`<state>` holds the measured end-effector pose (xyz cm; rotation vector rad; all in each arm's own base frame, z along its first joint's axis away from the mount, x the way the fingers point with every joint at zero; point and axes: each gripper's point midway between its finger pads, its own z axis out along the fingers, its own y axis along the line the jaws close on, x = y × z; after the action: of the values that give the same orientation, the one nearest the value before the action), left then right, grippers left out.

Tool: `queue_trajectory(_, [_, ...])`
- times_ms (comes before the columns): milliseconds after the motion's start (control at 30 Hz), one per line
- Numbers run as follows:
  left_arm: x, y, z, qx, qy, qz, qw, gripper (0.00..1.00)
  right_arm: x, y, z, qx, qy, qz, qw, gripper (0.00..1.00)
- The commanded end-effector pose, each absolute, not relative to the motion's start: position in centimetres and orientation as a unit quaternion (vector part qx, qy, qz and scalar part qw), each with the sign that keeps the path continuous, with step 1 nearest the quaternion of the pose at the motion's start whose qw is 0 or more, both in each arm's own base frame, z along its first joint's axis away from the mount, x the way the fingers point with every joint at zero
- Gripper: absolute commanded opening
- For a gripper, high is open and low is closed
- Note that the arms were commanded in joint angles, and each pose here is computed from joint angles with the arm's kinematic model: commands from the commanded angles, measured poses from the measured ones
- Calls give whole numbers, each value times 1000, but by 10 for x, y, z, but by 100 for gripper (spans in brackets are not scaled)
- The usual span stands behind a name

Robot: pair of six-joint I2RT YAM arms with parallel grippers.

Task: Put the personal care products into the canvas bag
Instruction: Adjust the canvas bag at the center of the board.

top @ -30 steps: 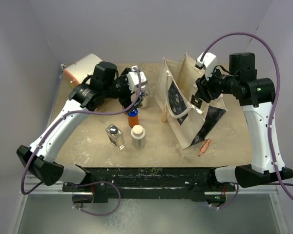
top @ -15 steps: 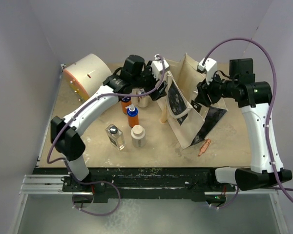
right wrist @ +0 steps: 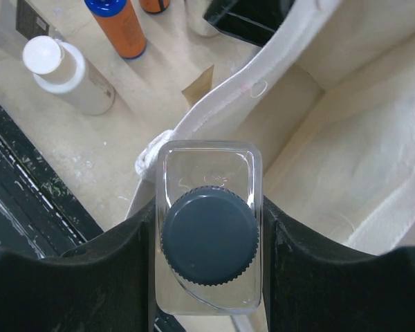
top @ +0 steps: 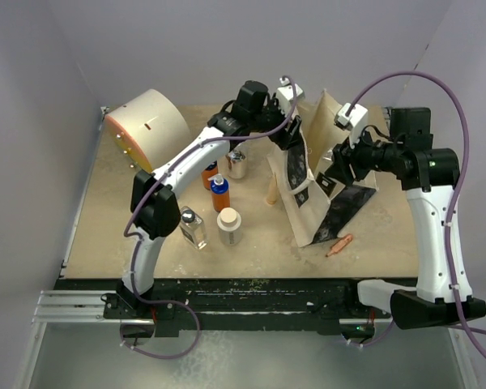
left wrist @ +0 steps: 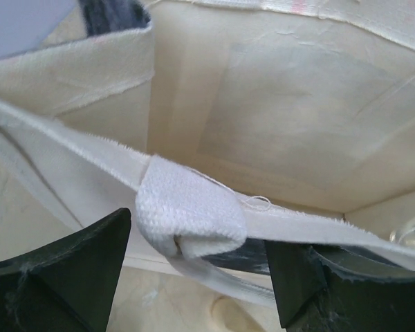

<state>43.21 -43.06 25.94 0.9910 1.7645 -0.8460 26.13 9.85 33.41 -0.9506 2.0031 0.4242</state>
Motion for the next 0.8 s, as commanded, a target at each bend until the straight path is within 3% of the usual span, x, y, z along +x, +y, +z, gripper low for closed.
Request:
queue_trajectory(0, [420,-464,300,419,666,-393,476,80,250,122,375,-414,734,214,494,0])
queue_trajectory(267, [417,-477,301,426,659,-395,478,82,254,117,382,-403,732,195,513,0])
queue_trajectory(767, [398,-408,386,426,635,-322,558,95,305,74,417,-372,743,50,554,0])
